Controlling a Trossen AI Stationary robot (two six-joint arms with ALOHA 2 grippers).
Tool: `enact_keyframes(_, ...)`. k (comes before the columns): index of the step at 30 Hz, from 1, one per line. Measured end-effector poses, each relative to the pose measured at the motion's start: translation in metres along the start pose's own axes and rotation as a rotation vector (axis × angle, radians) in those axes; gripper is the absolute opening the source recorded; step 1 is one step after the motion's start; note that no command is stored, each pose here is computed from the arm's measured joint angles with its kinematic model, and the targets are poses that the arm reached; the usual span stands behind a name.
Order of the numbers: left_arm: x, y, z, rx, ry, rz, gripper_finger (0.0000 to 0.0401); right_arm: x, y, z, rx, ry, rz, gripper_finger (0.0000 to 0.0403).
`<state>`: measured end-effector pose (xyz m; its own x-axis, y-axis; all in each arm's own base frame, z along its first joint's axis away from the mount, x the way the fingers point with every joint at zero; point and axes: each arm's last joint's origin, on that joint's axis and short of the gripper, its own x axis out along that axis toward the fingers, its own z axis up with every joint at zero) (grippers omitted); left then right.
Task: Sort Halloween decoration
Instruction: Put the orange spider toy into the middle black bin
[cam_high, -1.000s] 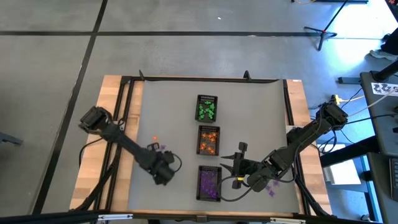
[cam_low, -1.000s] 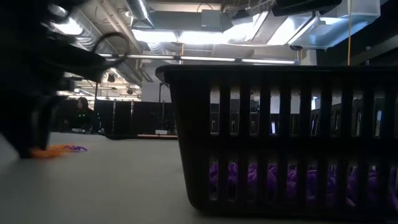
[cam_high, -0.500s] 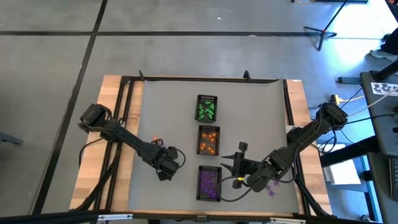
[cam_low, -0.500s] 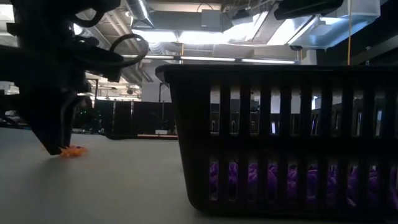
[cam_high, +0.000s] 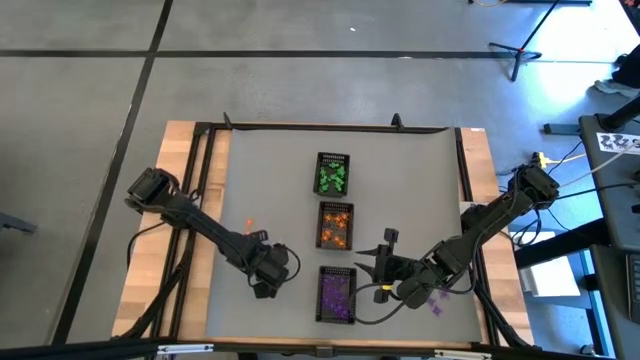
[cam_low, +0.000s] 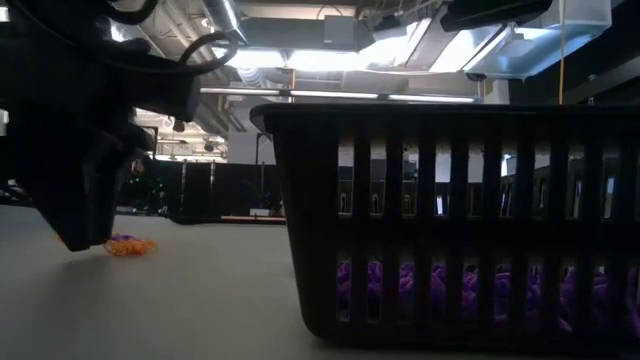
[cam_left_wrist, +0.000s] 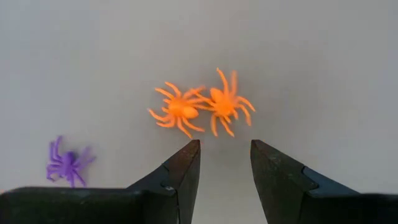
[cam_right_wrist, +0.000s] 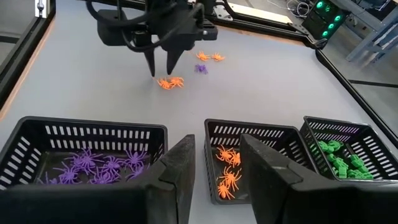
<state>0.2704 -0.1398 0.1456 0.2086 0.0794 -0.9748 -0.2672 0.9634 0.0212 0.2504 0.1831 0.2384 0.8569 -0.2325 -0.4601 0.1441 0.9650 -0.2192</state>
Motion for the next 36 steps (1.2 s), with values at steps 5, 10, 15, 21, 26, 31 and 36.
enact_keyframes(5, -0.008, -0.008, 0.002, 0.016, -0.030, -0.008, 0.0136, 0.000, 0.000, 0.000, 0.000, 0.000, 0.000, 0.0124)
enact_keyframes(10, -0.022, -0.017, 0.009, 0.073, -0.119, 0.045, 0.0136, 0.000, 0.000, 0.000, 0.004, -0.004, 0.001, 0.0124)
enact_keyframes(15, -0.022, -0.010, 0.013, 0.063, -0.106, 0.067, 0.0136, 0.000, 0.000, 0.001, 0.008, -0.007, 0.002, 0.0124)
enact_keyframes(21, -0.019, 0.002, 0.022, 0.049, -0.064, 0.061, 0.0136, 0.000, 0.000, 0.001, 0.008, -0.007, 0.002, 0.0124)
enact_keyframes(26, -0.010, 0.012, 0.028, 0.033, 0.003, 0.041, 0.0136, 0.000, 0.000, 0.000, 0.004, -0.003, 0.001, 0.0124)
enact_keyframes(31, -0.003, 0.016, 0.031, 0.030, 0.048, 0.018, 0.0136, 0.000, 0.001, 0.000, 0.003, 0.003, 0.017, 0.0124)
enact_keyframes(36, 0.009, 0.024, 0.028, 0.014, 0.048, 0.012, 0.0136, 0.000, 0.001, 0.000, 0.002, 0.003, 0.018, 0.0124)
